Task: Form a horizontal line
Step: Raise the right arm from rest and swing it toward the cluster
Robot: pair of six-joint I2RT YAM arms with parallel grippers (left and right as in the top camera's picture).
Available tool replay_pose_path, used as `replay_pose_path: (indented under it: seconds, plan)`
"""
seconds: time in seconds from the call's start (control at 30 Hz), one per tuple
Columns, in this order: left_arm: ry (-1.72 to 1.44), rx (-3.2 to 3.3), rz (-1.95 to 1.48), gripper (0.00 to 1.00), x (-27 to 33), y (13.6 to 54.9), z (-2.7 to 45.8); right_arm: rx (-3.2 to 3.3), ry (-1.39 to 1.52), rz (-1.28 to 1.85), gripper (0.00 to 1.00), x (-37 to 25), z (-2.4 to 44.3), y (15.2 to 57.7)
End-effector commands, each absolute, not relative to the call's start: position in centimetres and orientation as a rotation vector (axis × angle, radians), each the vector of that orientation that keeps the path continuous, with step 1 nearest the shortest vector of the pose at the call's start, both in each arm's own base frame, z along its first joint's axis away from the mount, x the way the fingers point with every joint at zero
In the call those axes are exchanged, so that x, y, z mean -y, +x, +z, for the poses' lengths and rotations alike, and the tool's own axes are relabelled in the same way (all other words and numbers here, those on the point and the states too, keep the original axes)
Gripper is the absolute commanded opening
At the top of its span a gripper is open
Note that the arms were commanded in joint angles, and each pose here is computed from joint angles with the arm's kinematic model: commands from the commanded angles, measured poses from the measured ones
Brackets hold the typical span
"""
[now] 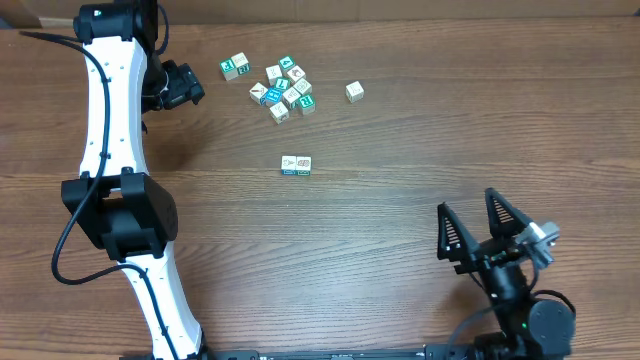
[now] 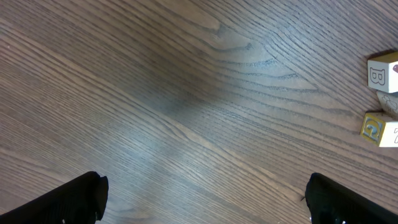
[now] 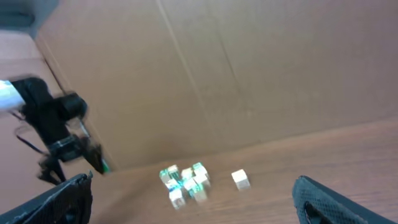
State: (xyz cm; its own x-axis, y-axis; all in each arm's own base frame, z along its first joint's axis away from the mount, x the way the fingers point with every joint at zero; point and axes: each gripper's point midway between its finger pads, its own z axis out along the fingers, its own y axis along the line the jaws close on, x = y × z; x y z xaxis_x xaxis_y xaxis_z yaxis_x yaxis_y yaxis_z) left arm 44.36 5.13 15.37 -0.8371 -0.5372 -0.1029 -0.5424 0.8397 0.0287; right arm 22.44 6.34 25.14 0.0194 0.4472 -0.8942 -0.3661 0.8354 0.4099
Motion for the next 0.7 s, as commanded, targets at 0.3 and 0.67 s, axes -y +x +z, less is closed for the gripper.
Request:
replay_pose_path:
  seconds: [0.3, 0.67]
  plan:
    - [-0.861, -2.923, 0.067, 1.0, -4.8, 44.5, 15.5, -1.702, 0.092, 0.514, 1.0, -5.6, 38.4, 22.2]
    - [-0.861, -2.922, 0.067, 1.0, -4.8, 44.5, 15.5, -2.137, 0.078, 0.629, 1.0, -8.8, 41.7, 27.7]
